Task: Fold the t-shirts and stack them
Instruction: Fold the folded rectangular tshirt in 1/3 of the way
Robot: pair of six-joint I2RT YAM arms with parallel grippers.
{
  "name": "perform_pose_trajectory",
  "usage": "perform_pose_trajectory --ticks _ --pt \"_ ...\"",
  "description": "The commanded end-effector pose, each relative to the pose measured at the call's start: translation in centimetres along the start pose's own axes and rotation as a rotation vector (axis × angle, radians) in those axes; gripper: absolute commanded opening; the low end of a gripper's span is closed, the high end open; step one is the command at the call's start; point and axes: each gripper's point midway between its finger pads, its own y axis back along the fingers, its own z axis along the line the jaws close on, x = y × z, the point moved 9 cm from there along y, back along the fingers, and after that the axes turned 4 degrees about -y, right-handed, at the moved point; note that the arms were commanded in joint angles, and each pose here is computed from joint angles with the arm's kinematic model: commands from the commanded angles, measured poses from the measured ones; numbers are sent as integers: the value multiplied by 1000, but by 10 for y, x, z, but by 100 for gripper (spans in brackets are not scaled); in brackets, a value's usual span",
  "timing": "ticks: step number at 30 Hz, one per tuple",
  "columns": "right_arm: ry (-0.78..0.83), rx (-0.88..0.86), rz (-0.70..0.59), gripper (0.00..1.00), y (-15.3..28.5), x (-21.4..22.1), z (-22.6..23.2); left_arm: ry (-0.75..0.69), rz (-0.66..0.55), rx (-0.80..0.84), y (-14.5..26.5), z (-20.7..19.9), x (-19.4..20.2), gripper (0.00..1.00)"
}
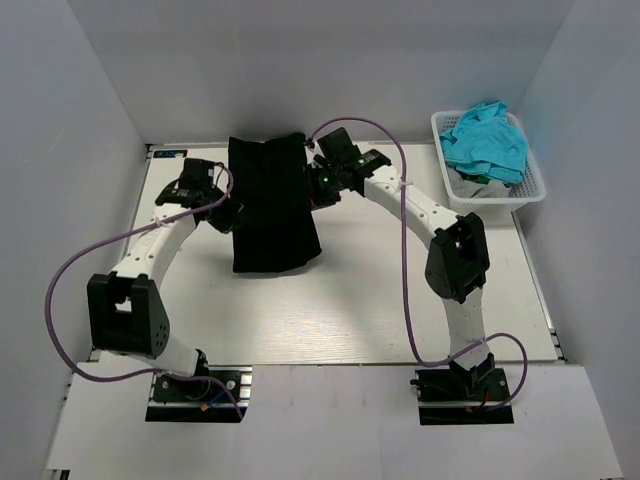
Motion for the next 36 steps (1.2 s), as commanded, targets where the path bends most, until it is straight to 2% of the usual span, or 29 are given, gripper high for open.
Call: perform_pose_trajectory --ticks 1,13,18,31,32,33,34,35,36 --pt "37 -59 -61 0 2 -20 2 -31 -46 26 -1 -13 -19 0" --pt "56 -169 -163 0 -31 -50 -10 -14 -112 41 -19 -13 -53 0" --pt "45 -147 -252 0 -37 -65 -17 -46 -129 31 -30 -20 -66 0" --pt "-8 -115 -303 0 -81 -76 -56 -39 -117 -24 -73 -21 -91 0" --pt "-13 -101 -313 0 -85 -78 -63 -29 -118 -46 -79 -15 -94 6" --pt "-17 -93 -309 0 -93 -77 -68 -30 -129 -48 -80 -17 -98 21" --pt "-15 -89 -332 4 -94 -86 -73 -14 -154 -42 -80 -19 -106 35" --pt "-35 -75 -345 18 -94 -90 -79 -5 -170 -49 -81 -17 -113 47" --pt "-39 -80 -353 76 -97 -92 -81 1 -179 -48 -84 -20 -123 55"
